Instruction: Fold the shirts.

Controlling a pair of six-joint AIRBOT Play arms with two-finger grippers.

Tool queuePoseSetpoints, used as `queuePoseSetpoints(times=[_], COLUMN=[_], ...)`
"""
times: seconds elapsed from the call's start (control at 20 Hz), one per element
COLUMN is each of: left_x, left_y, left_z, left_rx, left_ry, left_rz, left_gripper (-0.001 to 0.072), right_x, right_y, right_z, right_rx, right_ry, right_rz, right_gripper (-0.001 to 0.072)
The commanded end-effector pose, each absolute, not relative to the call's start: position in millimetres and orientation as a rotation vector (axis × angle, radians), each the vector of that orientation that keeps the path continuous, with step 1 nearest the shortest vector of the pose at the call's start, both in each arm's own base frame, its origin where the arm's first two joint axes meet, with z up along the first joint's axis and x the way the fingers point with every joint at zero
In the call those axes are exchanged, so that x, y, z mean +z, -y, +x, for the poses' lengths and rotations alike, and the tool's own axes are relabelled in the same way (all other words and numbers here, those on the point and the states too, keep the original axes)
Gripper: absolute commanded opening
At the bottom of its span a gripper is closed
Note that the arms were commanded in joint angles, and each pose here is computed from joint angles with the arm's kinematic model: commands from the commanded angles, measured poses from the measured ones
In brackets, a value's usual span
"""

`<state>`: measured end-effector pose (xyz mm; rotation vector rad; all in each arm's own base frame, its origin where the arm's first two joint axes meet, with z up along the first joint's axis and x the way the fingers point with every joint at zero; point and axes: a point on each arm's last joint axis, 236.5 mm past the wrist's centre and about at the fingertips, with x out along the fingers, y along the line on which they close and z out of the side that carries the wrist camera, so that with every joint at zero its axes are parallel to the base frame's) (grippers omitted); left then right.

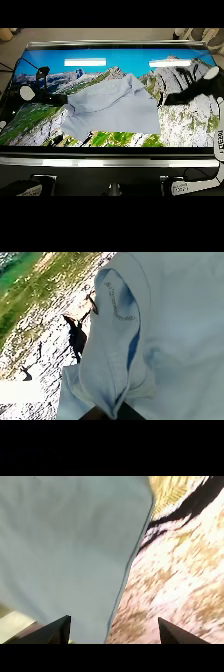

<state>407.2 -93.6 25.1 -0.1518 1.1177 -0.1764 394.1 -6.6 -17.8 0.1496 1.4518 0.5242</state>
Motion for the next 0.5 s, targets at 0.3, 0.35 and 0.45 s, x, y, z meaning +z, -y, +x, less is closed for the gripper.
queuePoseSetpoints(times=[0.3, 0.35, 0.45], left_x=[24.4, 26.4, 28.6], left_y=[107.1, 108.1, 108.1], left_z=[396.4, 396.3, 396.2], left_rx=[-0.215, -0.219, -0.219], left_ry=[-1.149, -1.145, -1.139], left_rz=[-0.123, -0.128, -0.13], left_gripper=[0.0028, 0.0028, 0.0028], right_x=[-108.1, -109.6, -112.8], right_y=[-50.5, -56.3, -70.0], right_z=[306.1, 309.7, 317.3], right_rx=[0.629, 0.629, 0.631], right_ry=[-1.601, -1.591, -1.57], right_rz=[0.422, 0.407, 0.371], right_gripper=[0.0554, 0.0554, 0.0552])
